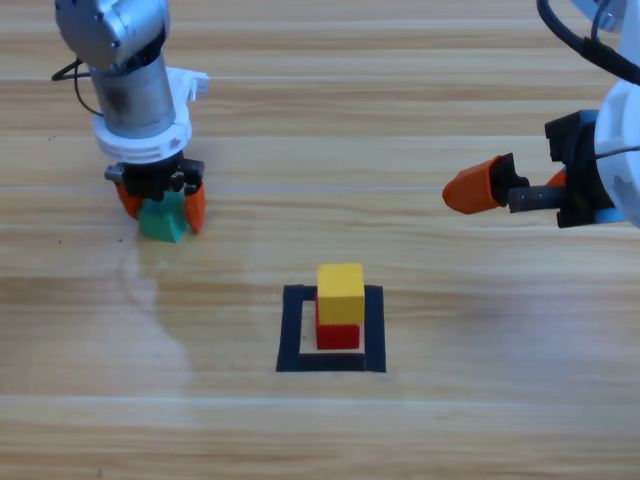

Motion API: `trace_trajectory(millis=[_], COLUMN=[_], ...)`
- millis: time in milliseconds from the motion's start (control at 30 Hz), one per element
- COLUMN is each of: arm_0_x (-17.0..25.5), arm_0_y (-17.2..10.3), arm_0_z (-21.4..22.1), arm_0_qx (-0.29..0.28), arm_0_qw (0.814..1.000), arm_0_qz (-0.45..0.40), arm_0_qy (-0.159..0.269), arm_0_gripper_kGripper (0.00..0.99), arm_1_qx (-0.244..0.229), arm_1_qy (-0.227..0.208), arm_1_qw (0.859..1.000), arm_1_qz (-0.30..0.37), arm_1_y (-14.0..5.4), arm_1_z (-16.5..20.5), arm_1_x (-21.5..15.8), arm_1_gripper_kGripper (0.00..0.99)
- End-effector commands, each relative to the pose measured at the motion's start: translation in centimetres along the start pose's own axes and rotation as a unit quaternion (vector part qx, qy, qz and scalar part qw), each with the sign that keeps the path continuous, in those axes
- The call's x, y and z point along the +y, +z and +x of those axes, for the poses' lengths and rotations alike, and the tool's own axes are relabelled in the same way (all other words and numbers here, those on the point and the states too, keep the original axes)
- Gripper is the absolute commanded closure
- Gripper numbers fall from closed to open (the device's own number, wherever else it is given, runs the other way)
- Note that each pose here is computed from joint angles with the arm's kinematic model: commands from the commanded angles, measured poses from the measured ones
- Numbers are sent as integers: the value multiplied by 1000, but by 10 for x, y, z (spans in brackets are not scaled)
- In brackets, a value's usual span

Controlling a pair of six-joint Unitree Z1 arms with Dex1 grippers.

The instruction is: Stack the blocks in the rectangular block: red at the bottom, yellow in the middle, green on top

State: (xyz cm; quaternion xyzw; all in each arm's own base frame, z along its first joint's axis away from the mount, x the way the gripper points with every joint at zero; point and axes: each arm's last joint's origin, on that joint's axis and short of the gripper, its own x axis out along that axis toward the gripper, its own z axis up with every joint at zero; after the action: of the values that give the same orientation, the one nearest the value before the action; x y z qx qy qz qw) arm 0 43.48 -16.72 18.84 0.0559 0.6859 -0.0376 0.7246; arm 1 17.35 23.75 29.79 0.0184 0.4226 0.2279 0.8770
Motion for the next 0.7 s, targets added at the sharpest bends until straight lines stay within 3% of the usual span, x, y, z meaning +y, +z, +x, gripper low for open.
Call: trace_trajectory(millis=[33, 100, 167, 400, 700], arm_0_x=[-6, -8, -14, -62, -168], arm_0_y=[-3, -5, -7, -25, -59], arm_0_z=[27, 23, 17, 1, -63], arm_0_qx=[28, 25, 18, 3, -17], arm_0_qw=[999, 999, 999, 998, 994], arm_0_qz=[9, 11, 20, 57, 103], arm_0_qy=[18, 23, 23, 25, 15], arm_0_gripper_kGripper=[717, 876, 953, 990, 990], arm_1_qx=[10, 10, 9, 12, 13], arm_1_qy=[-29, -30, -30, -31, -31], arm_1_qw=[1000, 999, 999, 999, 999], arm_1_qz=[-4, -4, -5, -13, -18], arm_1_y=[-3, -3, -3, -5, -6], arm_1_z=[19, 19, 19, 20, 19], arm_1_x=[-7, -8, -8, -8, -9], arm_1_gripper_kGripper=[0, 0, 0, 0, 0])
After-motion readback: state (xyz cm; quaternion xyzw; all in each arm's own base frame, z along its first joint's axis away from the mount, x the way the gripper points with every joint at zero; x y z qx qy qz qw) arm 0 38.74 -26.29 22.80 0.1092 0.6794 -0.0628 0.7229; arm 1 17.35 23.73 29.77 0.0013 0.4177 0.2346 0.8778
